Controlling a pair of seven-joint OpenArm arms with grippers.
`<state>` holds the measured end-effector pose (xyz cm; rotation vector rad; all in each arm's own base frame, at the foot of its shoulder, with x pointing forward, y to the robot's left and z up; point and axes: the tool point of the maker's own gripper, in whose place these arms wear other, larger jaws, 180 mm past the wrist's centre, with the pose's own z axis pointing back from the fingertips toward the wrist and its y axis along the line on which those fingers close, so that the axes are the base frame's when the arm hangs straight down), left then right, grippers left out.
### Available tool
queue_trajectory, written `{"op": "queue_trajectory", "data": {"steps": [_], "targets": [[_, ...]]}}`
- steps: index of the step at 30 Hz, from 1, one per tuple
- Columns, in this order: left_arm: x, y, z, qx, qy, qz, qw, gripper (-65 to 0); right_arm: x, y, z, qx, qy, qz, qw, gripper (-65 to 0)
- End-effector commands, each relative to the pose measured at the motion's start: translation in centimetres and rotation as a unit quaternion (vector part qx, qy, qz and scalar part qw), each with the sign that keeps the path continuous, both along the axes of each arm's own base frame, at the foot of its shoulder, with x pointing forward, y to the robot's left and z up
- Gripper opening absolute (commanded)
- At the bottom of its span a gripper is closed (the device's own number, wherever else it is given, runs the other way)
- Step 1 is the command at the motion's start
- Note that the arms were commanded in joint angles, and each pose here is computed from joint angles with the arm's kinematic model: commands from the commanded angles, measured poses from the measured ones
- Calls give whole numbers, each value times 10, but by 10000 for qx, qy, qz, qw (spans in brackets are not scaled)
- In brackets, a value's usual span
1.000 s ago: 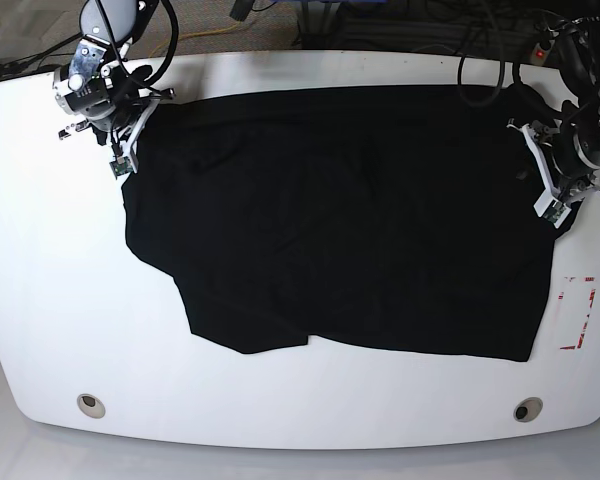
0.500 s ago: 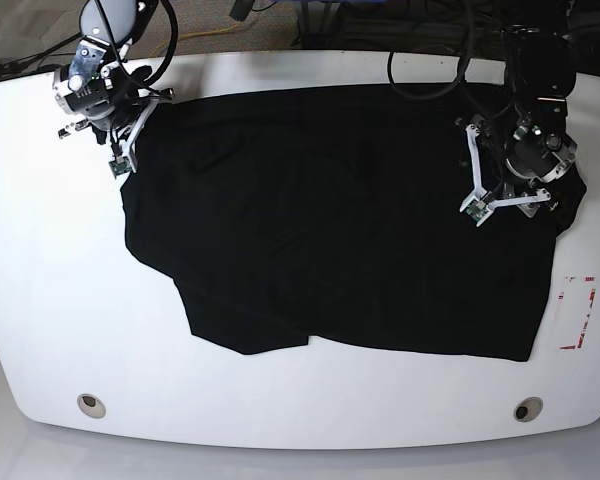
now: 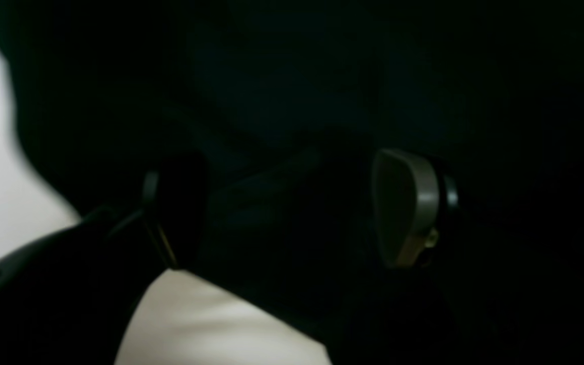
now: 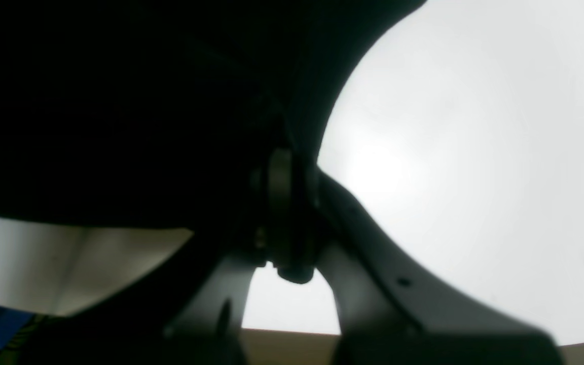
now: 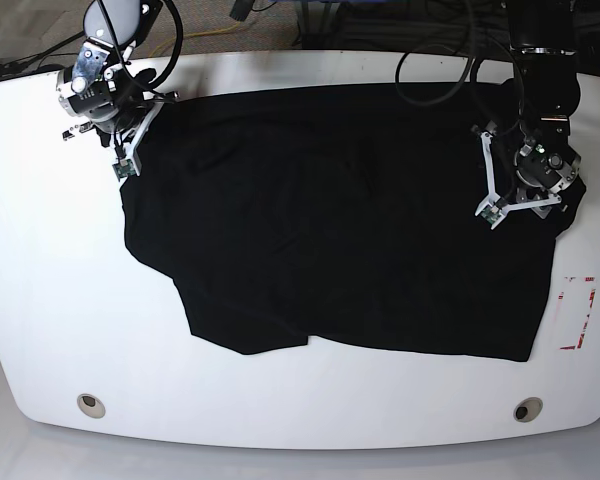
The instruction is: Fold the T-shirt properly
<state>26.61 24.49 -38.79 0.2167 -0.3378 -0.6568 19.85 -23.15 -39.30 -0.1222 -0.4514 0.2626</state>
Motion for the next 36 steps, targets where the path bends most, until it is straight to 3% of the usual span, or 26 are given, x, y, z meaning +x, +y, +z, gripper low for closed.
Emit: {"op": "queue_trajectory", "data": {"steps": [1,15,24,30,36], "targets": [[7,18,14,138,-199,117,9996,-185,6,-3,8,-54,-156,-5,9999,-650],[-4,28,-12,72,218,12,9997,-189,6,2,6,22,-163,-25,9999,-650],[-6,29,-14,68,254,23,9997,-361,5,4,5,44,-156,-31,9999,-650],[-3,29,-12,64,218,18,9997,-594,6,3,6,35,-163,-36,9999,-650],[2,24,2,127,-15,-88,9999,-624,6,3,6,35,-163,-36,9999,-650]]}}
